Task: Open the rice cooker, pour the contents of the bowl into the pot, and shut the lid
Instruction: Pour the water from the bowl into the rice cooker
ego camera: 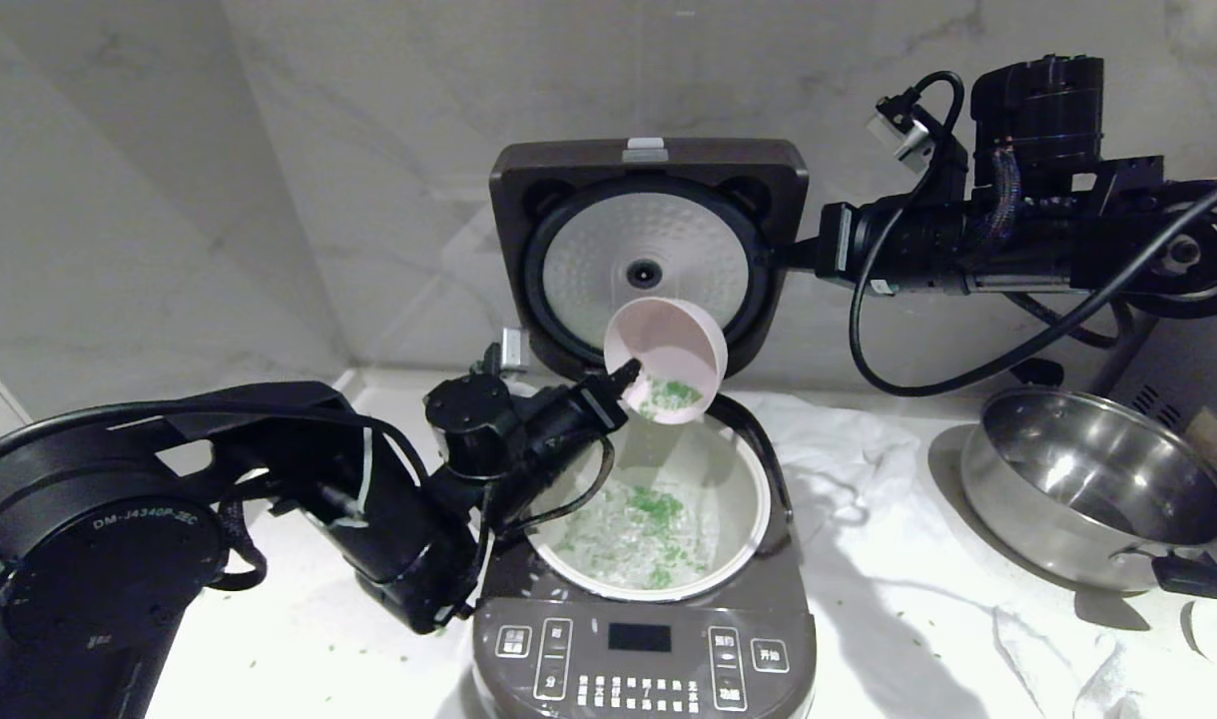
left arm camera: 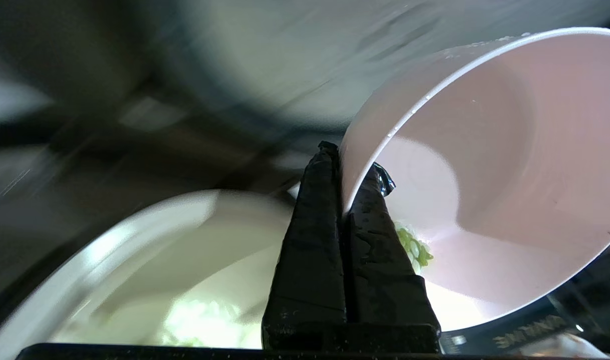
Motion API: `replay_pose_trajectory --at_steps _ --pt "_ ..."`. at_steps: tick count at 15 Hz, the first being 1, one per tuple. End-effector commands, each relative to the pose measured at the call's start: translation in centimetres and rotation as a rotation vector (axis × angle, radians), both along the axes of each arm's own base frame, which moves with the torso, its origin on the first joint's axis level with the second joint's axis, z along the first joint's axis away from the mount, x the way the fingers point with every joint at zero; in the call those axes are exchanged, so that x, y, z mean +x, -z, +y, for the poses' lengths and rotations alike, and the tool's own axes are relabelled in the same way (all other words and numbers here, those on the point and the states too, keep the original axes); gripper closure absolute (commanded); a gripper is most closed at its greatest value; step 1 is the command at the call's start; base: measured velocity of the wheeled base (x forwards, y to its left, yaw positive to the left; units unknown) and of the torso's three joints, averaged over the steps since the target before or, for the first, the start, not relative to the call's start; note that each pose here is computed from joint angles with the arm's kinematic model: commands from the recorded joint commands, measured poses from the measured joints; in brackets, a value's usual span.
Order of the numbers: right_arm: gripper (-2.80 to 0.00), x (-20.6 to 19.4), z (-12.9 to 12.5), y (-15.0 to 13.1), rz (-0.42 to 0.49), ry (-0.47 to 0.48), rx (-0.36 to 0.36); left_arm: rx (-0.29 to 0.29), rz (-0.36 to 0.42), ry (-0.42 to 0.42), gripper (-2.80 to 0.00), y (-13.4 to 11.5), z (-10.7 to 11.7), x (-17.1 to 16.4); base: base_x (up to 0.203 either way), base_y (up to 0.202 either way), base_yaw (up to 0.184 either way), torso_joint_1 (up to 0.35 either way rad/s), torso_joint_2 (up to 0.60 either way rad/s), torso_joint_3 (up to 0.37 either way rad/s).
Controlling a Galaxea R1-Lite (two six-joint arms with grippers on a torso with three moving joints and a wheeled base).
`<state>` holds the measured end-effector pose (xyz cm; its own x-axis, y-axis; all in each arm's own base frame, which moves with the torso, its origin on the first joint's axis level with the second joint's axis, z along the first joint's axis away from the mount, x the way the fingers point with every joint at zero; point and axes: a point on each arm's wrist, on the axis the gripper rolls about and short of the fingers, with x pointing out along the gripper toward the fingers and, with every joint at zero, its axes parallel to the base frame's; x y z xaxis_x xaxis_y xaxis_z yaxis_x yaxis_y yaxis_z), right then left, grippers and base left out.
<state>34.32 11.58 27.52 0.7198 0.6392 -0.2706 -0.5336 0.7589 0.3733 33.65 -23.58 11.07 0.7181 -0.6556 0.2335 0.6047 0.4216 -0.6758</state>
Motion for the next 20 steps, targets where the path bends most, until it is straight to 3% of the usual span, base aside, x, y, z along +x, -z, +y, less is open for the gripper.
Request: replay_pose_trajectory --at_steps 1,2,4,6,8,10,12,15,17,20 --pt "0.00 0.0 0.1 0.0 0.001 -0.003 0.002 0.023 -0.062 0.012 0.00 -3.1 0.5 -0.4 0.000 0.000 0.000 0.000 0.00 0.000" --pt "0.00 0.0 0.0 0.1 0.002 -0.002 0.001 0.078 -0.075 0.008 0.00 -4.3 0.6 -0.5 0.000 0.000 0.000 0.000 0.00 0.000" --pt "0.00 0.0 0.0 0.0 0.000 -0.002 0.002 0.128 -0.074 0.008 0.00 -6.7 1.3 -0.4 0.000 0.000 0.000 0.000 0.00 0.000" --pt "0.00 0.0 0.0 0.0 0.001 -0.002 0.000 0.225 0.024 0.054 0.00 -7.9 2.5 -0.5 0.000 0.000 0.000 0.000 0.00 0.000" --pt "0.00 -0.1 0.0 0.2 0.007 -0.003 -0.002 0.358 0.125 0.085 0.00 -8.1 4.0 -0.8 0.000 0.000 0.000 0.000 0.00 0.000" --pt "0.00 -0.1 0.0 0.4 0.012 -0.004 -0.003 0.511 0.184 0.089 0.00 -7.9 5.5 -1.3 0.000 0.000 0.000 0.000 0.00 0.000" --pt "0.00 -0.1 0.2 0.4 0.012 -0.007 -0.003 0.618 0.243 0.072 0.00 -8.4 7.6 -1.9 0.000 0.000 0.000 0.000 0.00 0.000" --pt "0.00 -0.1 0.3 0.5 0.016 -0.010 -0.004 0.717 0.335 0.004 0.00 -9.7 10.5 -2.4 0.000 0.000 0.000 0.000 0.00 0.000" --pt "0.00 -0.1 0.3 0.5 0.017 -0.010 -0.005 0.795 0.357 -0.075 0.00 -9.8 11.5 -2.5 0.000 0.000 0.000 0.000 0.00 0.000" --pt "0.00 -0.2 0.2 0.8 0.027 -0.009 -0.010 0.821 0.368 -0.130 0.00 -10.2 11.8 -3.0 0.000 0.000 0.000 0.000 0.00 0.000"
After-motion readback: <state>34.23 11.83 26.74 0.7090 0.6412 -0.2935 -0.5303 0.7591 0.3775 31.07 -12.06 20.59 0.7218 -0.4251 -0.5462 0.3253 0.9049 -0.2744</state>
